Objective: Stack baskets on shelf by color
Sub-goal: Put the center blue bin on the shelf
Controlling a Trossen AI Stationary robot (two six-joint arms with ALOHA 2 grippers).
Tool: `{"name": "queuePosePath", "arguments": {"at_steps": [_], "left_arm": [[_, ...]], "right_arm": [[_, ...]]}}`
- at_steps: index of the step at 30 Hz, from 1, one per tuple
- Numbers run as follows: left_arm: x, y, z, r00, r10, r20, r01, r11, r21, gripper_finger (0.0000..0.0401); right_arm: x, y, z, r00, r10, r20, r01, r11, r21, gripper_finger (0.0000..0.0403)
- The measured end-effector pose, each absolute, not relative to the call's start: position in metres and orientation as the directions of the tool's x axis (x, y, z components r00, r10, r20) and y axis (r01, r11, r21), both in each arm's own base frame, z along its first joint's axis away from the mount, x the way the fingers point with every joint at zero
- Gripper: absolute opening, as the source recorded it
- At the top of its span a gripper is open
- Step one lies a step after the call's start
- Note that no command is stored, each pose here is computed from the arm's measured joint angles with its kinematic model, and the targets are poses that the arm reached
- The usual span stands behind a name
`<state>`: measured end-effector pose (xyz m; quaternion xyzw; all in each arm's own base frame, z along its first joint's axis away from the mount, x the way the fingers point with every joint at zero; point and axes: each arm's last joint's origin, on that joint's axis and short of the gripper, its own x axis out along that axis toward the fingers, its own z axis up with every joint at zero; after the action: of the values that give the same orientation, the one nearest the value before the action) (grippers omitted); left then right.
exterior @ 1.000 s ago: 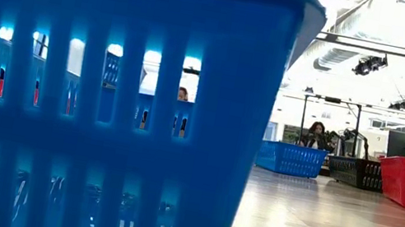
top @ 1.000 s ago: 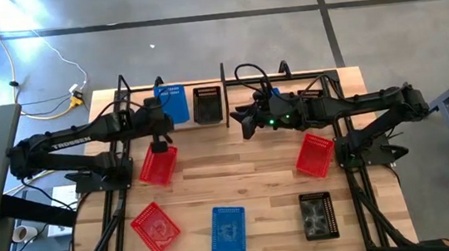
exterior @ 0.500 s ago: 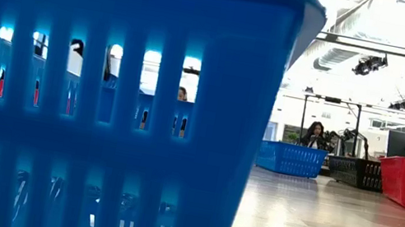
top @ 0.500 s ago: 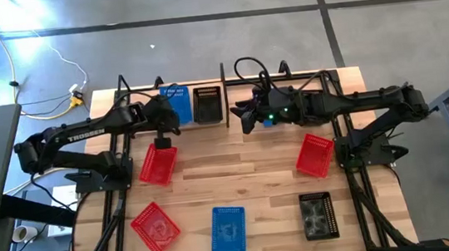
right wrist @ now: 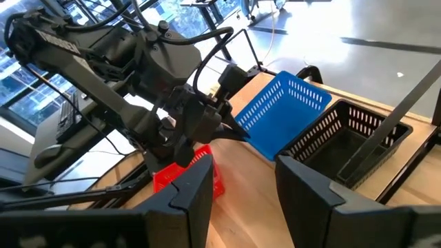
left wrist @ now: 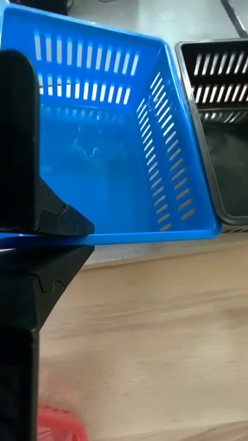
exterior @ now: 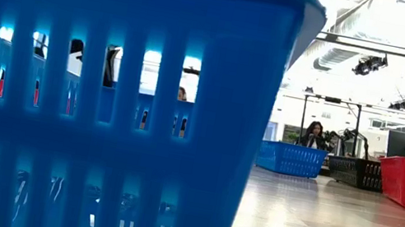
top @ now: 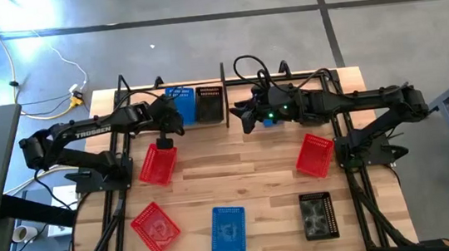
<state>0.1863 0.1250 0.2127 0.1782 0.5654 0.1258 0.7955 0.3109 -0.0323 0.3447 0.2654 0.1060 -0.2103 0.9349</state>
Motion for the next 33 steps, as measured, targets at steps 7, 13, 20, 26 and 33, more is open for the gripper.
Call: {"name": "queuePosePath", "arguments": {"at_steps": [7, 13, 20, 26, 33], "left_arm": [[0.1865, 0.1253, 0.2129, 0.329, 0.407, -0.852, 0.003, 0.902, 0.432, 0.0003], [0.1856, 0.1258, 0.2129, 0.306, 0.431, -0.849, 0.011, 0.89, 0.456, 0.001], [0.185, 0.1259, 0.2124, 0.293, 0.438, -0.85, 0.01, 0.887, 0.461, 0.0047], [0.1851, 0.1259, 0.2125, 0.293, 0.439, -0.849, 0.007, 0.888, 0.461, 0.0068], [0.1841, 0.1252, 0.212, 0.283, 0.431, -0.857, -0.145, 0.902, 0.406, 0.0082]], "right_arm": [[0.3109, -0.0323, 0.3447, 0.889, -0.337, -0.31, 0.448, 0.776, 0.443, 0.0142], [0.3109, -0.0323, 0.3446, 0.889, -0.337, -0.31, 0.448, 0.776, 0.443, 0.0142], [0.3111, -0.0319, 0.3446, 0.893, -0.326, -0.311, 0.44, 0.778, 0.448, 0.0142], [0.3111, -0.0319, 0.3446, 0.893, -0.326, -0.311, 0.44, 0.777, 0.449, 0.0142], [0.3111, -0.0319, 0.3446, 0.893, -0.326, -0.311, 0.44, 0.777, 0.449, 0.0142]]}}
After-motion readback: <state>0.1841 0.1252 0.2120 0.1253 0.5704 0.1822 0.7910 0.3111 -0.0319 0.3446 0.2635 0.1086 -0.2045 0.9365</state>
